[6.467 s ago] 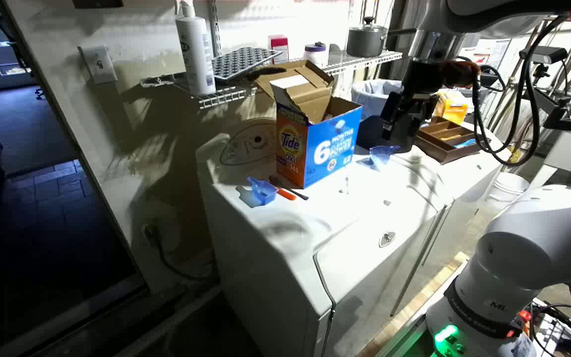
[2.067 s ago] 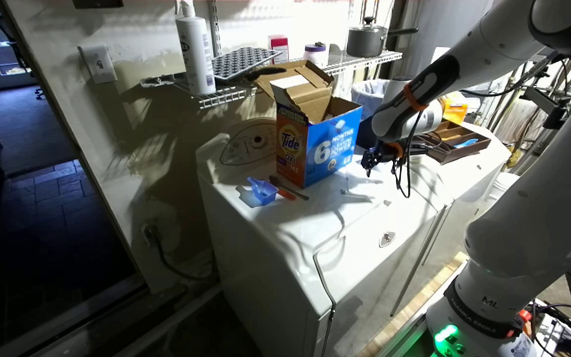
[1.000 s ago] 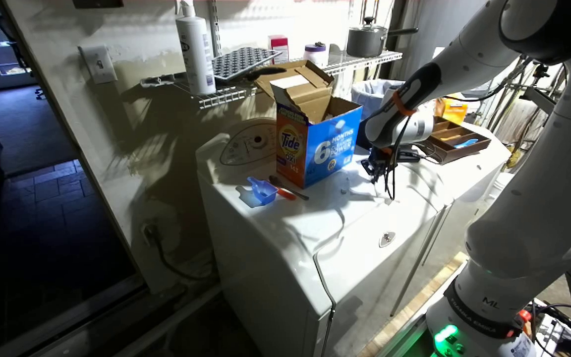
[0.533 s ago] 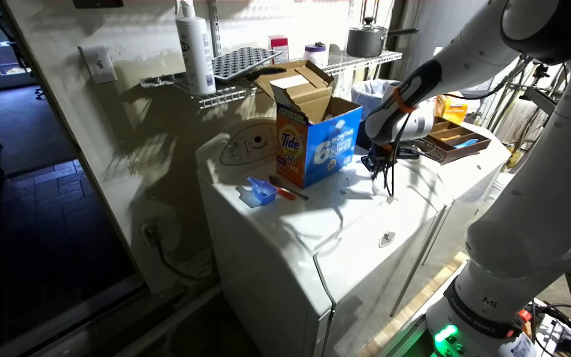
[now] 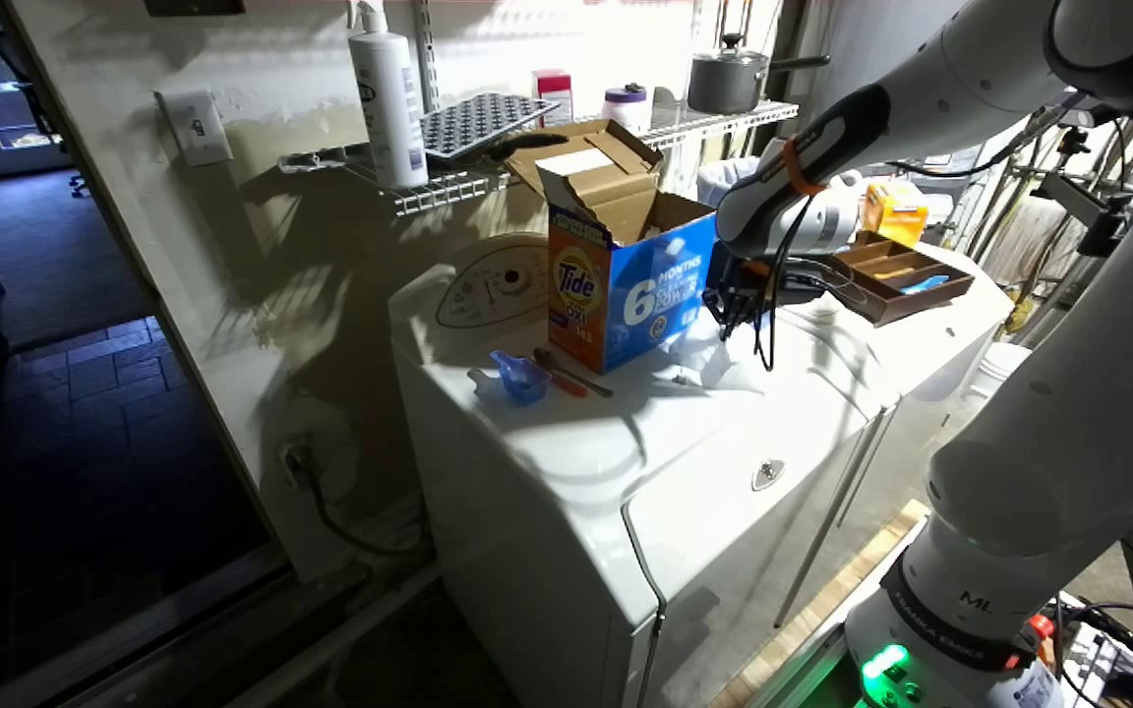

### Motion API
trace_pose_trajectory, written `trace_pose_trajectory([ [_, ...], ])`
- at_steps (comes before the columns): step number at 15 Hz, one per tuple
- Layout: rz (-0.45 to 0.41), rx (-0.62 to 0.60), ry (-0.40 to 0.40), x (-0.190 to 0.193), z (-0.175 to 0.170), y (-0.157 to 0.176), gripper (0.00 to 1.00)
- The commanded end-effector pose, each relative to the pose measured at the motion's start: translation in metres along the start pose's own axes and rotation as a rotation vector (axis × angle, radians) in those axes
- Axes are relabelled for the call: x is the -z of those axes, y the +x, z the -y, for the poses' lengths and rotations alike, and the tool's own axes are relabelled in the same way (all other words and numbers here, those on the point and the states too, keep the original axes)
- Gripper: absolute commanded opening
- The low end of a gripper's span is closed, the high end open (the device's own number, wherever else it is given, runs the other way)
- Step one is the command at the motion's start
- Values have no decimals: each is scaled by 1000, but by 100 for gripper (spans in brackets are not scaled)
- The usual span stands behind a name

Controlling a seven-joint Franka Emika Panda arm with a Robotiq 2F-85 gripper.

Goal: Put the paper towel inside the trash can

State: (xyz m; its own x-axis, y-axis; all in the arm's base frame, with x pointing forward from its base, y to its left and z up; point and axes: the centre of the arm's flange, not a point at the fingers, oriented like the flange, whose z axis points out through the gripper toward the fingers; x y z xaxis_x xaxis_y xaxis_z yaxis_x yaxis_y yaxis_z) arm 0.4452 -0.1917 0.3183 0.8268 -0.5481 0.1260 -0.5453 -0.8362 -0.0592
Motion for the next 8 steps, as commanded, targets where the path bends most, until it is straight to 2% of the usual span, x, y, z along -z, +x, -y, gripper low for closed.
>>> trace_pose_trajectory([
  [1,2,26,59,17,16,-6,0],
  [8,-62,44,80,47,32,-3,0],
])
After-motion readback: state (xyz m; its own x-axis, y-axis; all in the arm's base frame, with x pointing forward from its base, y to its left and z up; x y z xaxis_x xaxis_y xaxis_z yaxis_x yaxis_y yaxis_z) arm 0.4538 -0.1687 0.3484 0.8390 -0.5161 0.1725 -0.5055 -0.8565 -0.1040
